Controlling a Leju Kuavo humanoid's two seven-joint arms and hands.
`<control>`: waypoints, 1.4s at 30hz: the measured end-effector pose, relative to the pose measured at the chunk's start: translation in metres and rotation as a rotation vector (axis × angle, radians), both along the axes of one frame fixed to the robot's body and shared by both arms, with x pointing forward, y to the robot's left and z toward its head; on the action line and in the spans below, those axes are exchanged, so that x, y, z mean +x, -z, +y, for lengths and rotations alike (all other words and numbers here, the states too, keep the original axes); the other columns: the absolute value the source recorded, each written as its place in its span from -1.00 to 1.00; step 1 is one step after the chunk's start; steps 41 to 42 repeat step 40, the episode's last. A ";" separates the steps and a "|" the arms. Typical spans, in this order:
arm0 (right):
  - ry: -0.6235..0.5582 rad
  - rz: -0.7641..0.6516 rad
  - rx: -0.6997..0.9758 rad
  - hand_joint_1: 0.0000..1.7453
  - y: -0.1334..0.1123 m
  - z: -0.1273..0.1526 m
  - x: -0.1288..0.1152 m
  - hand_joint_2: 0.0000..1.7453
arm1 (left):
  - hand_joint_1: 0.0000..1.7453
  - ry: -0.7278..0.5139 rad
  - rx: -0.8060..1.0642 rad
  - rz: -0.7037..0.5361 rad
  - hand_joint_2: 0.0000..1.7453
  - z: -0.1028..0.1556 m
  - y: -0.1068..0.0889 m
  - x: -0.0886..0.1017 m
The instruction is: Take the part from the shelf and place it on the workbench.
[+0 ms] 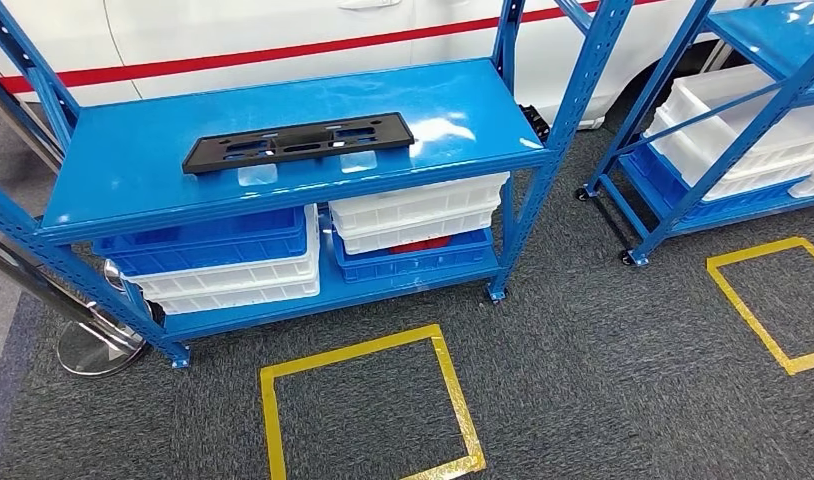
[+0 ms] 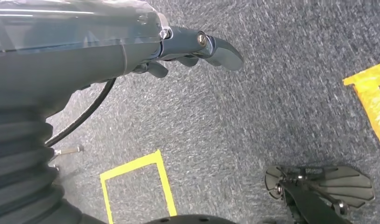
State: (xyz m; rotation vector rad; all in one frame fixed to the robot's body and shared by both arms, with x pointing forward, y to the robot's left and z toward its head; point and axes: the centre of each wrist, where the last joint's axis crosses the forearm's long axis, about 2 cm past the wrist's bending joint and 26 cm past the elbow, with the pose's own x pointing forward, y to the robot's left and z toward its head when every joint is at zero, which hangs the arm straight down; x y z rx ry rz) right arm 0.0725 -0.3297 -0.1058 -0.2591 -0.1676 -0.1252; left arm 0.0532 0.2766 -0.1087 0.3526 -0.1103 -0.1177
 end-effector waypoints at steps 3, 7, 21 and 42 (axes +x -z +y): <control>0.001 -0.002 0.003 -1.00 0.000 0.000 -0.001 1.00 | -1.00 0.005 0.001 0.000 1.00 0.000 0.000 0.000; 0.003 -0.006 0.010 -1.00 0.000 0.000 -0.001 1.00 | -1.00 0.008 0.004 0.001 1.00 0.000 0.000 0.000; -0.003 0.003 0.041 -1.00 0.003 0.001 -0.021 -1.00 | -1.00 -0.023 -0.043 -0.014 -1.00 0.008 0.002 -0.012; -0.071 -0.028 0.119 -1.00 0.006 0.011 -0.045 1.00 | -1.00 -0.065 -0.157 -0.071 -1.00 0.021 0.003 -0.031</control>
